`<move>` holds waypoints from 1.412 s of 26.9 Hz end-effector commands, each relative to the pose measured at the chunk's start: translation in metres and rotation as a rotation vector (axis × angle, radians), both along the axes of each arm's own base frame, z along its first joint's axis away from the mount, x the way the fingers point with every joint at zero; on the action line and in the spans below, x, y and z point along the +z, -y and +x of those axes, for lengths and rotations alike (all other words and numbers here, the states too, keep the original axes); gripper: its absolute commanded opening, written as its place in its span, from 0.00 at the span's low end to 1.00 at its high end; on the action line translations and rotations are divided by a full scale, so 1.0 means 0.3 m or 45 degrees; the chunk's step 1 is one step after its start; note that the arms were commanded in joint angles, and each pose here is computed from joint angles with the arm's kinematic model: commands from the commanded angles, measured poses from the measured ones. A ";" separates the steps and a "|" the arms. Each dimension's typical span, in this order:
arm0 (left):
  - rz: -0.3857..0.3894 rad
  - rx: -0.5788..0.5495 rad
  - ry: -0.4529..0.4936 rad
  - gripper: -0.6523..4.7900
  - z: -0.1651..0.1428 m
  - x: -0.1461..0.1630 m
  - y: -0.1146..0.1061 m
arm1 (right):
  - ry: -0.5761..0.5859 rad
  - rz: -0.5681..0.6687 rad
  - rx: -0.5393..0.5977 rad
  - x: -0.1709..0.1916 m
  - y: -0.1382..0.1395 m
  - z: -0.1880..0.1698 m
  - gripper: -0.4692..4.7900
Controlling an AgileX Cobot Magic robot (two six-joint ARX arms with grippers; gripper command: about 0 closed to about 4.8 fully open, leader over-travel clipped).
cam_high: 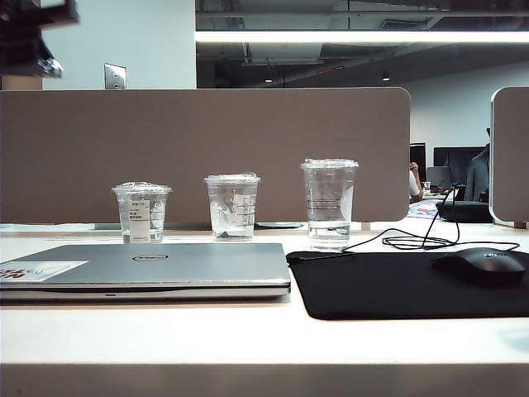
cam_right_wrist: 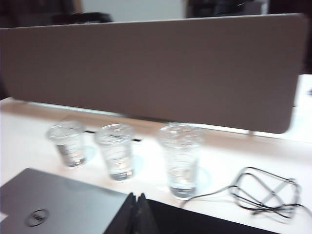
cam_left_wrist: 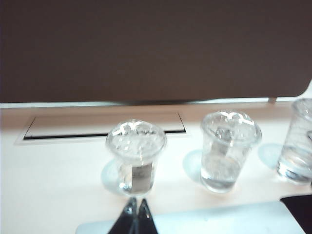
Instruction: Pick up the coffee cup on the left and place it on the left side of the laptop.
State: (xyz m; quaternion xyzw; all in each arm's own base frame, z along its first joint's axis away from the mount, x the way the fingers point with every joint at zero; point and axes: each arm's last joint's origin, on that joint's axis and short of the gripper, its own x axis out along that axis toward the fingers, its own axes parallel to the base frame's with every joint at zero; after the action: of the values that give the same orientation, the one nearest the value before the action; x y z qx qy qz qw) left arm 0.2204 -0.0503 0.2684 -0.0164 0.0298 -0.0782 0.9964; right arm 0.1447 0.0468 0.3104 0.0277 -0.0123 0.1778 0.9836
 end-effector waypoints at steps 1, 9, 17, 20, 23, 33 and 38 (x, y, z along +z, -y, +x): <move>-0.010 0.000 0.039 0.11 0.045 -0.004 0.022 | 0.000 0.001 0.084 0.004 -0.038 0.001 0.08; -0.033 0.004 -0.092 0.11 0.159 -0.107 0.051 | -0.135 -0.068 0.210 -0.037 -0.113 -0.018 0.08; -0.013 0.009 -0.171 1.00 0.295 -0.199 0.085 | -0.139 -0.071 0.238 -0.039 -0.122 -0.024 0.08; -0.019 0.005 -0.162 1.00 0.353 -0.241 0.100 | -0.139 -0.071 0.238 -0.038 -0.122 -0.024 0.08; -0.089 0.053 -0.134 1.00 0.398 -0.276 0.108 | -0.139 -0.071 0.240 -0.039 -0.122 -0.024 0.08; -0.131 0.086 -0.121 1.00 0.553 -0.360 0.143 | -0.138 -0.070 0.243 -0.038 -0.122 -0.024 0.08; -0.128 0.119 -0.123 1.00 0.598 -0.395 0.146 | -0.139 -0.071 0.243 -0.039 -0.122 -0.024 0.08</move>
State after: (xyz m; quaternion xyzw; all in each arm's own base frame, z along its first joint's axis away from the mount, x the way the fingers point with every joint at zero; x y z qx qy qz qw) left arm 0.3967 -0.0950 0.1485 -0.0701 0.0833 -0.0385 0.9933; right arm 0.1380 0.0836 0.2939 0.0075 0.0635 0.2674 0.9614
